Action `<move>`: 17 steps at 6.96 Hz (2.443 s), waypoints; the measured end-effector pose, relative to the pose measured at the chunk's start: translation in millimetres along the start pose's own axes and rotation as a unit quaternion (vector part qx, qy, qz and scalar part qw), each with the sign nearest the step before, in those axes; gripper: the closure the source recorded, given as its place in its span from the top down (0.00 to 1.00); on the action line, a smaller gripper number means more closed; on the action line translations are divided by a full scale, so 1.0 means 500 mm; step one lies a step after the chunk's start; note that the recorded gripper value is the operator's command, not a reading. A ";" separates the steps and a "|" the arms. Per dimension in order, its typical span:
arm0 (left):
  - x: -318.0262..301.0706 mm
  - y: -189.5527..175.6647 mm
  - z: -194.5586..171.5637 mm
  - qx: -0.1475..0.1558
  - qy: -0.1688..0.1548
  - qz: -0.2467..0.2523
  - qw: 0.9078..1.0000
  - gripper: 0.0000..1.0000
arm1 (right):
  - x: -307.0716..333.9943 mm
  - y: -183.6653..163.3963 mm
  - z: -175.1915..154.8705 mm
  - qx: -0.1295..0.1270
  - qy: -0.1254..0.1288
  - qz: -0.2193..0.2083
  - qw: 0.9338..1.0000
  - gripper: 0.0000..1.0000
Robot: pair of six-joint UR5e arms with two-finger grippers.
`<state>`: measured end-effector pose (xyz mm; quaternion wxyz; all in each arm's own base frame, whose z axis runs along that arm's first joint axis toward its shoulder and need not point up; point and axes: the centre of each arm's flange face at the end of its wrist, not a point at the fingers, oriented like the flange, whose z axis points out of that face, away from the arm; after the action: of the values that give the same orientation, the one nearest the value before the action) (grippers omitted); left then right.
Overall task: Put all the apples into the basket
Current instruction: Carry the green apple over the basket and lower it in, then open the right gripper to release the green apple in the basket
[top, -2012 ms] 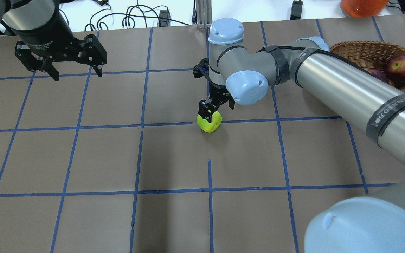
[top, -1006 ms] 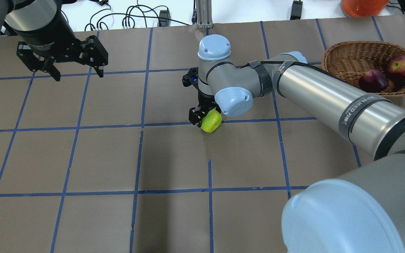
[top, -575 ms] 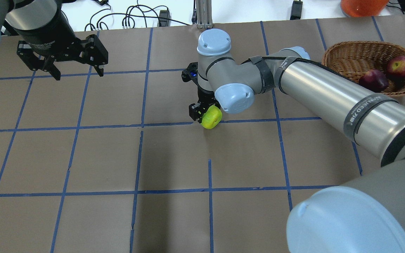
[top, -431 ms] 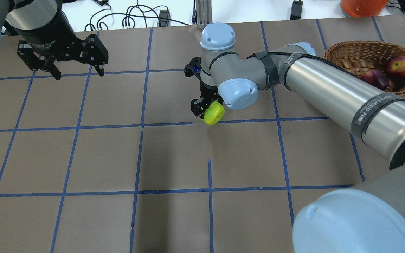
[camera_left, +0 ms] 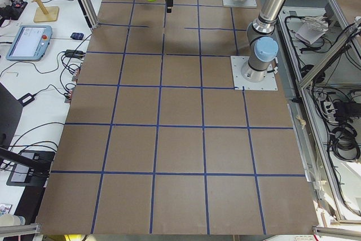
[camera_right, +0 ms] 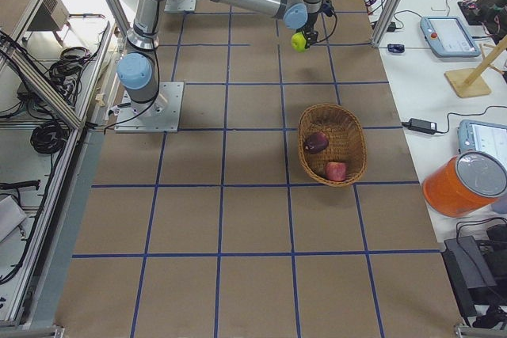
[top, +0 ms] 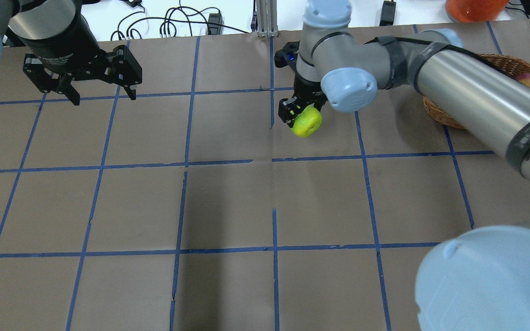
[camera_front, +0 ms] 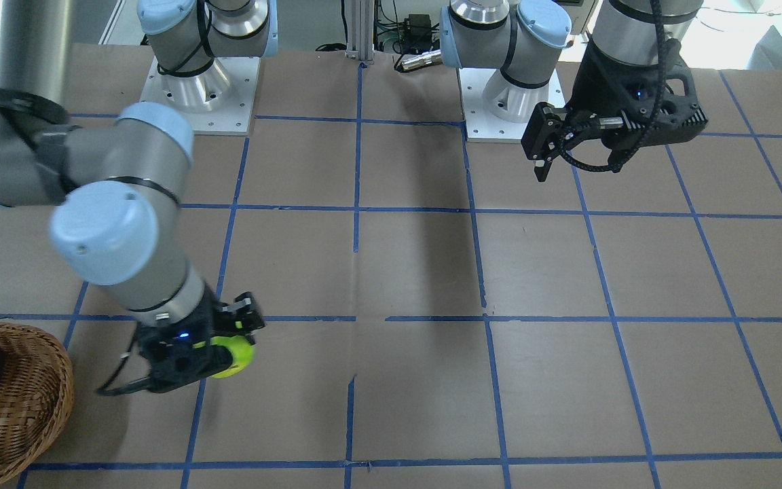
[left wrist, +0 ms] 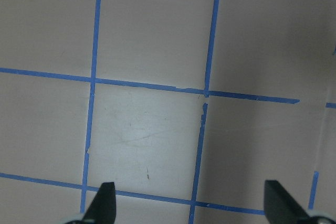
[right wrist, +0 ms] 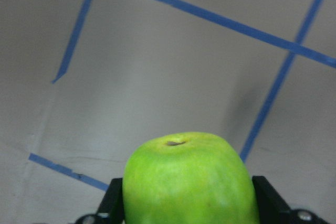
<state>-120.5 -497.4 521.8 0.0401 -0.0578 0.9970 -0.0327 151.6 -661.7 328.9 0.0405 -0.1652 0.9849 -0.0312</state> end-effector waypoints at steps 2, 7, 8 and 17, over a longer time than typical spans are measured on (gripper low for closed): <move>0.000 0.000 -0.002 0.001 0.000 0.000 1.000 1.00 | 0.276 0.042 -0.057 0.012 0.018 0.084 0.996 0.00; 0.001 0.001 0.000 0.000 0.000 0.000 1.000 1.00 | 0.547 0.103 0.054 -0.016 0.062 0.144 0.988 1.00; 0.001 0.001 -0.001 0.001 0.000 0.000 1.000 1.00 | 0.552 0.100 0.060 -0.012 0.063 0.153 0.986 1.00; 0.000 -0.001 -0.007 0.003 0.001 0.001 1.000 1.00 | 0.083 0.143 -0.282 -0.027 0.049 0.260 0.964 1.00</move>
<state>-120.9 -497.9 525.2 0.0390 -0.0567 0.9970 -0.0360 76.9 -600.9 460.9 -0.0059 0.0968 0.9953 -0.0012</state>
